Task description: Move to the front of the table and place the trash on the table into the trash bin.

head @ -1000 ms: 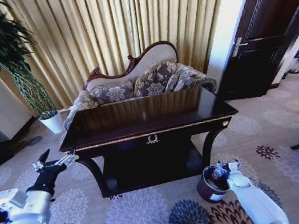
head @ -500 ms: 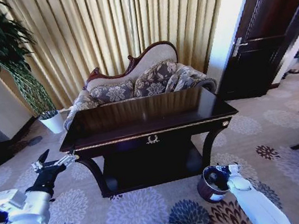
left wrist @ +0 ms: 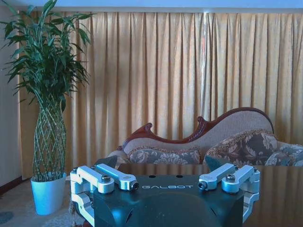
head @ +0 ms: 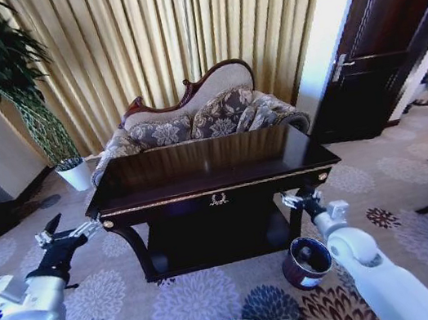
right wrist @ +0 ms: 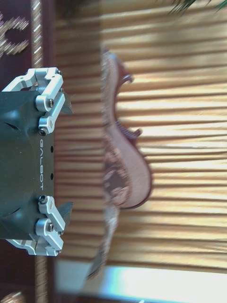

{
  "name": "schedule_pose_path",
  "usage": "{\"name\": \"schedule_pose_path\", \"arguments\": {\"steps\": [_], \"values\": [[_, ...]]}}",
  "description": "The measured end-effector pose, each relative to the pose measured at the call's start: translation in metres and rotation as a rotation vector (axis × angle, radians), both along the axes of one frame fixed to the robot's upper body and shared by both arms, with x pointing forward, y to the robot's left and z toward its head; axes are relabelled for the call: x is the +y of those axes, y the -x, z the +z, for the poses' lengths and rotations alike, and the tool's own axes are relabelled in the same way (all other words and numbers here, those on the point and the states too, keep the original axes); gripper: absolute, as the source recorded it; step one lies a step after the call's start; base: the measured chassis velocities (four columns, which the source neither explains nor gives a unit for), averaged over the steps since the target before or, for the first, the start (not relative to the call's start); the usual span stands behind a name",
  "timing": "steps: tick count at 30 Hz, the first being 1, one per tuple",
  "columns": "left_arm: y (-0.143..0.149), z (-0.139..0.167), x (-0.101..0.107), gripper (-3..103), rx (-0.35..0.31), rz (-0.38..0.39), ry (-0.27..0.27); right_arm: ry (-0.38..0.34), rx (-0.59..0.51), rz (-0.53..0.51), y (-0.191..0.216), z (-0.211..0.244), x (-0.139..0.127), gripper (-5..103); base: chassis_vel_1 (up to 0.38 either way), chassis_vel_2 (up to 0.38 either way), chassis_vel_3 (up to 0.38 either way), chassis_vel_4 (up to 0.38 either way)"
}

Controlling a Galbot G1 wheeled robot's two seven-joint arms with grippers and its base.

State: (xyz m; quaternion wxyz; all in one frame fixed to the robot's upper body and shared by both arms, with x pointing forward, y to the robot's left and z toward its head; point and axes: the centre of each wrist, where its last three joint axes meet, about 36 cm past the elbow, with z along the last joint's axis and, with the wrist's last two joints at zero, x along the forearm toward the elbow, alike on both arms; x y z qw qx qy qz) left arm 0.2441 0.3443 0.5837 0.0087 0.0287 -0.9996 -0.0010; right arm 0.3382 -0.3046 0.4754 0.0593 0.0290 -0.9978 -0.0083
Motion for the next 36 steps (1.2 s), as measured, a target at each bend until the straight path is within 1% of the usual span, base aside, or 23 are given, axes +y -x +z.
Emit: {"name": "schedule_pose_path", "arguments": {"steps": [2,3,6,12,24,36], "values": [[-0.001,0.000,-0.001,100,0.002,-0.004,0.002,-0.008,-0.037,0.025,0.012,0.023,0.013,100,0.000,0.000,0.000,0.000],[-0.001,0.000,-0.001,100,0.002,-0.004,0.002,-0.008,-0.037,0.025,0.012,0.023,0.013,100,0.000,0.000,0.000,0.000],[-0.002,0.000,-0.002,100,0.006,-0.012,0.003,-0.013,-0.071,0.055,0.025,0.044,0.026,100,0.000,0.000,0.000,0.000],[-0.003,0.000,-0.003,100,0.014,-0.016,0.002,-0.009,-0.089,0.079,0.032,0.059,0.035,100,0.000,0.000,0.000,0.000],[-0.003,0.001,-0.003,100,0.012,-0.020,-0.003,0.001,-0.085,0.085,0.037,0.061,0.039,100,0.012,-0.012,-0.019,0.016],[-0.003,0.001,-0.002,100,0.013,-0.016,-0.004,0.005,-0.079,0.078,0.042,0.061,0.039,100,0.123,-0.129,-0.129,0.131]]}}
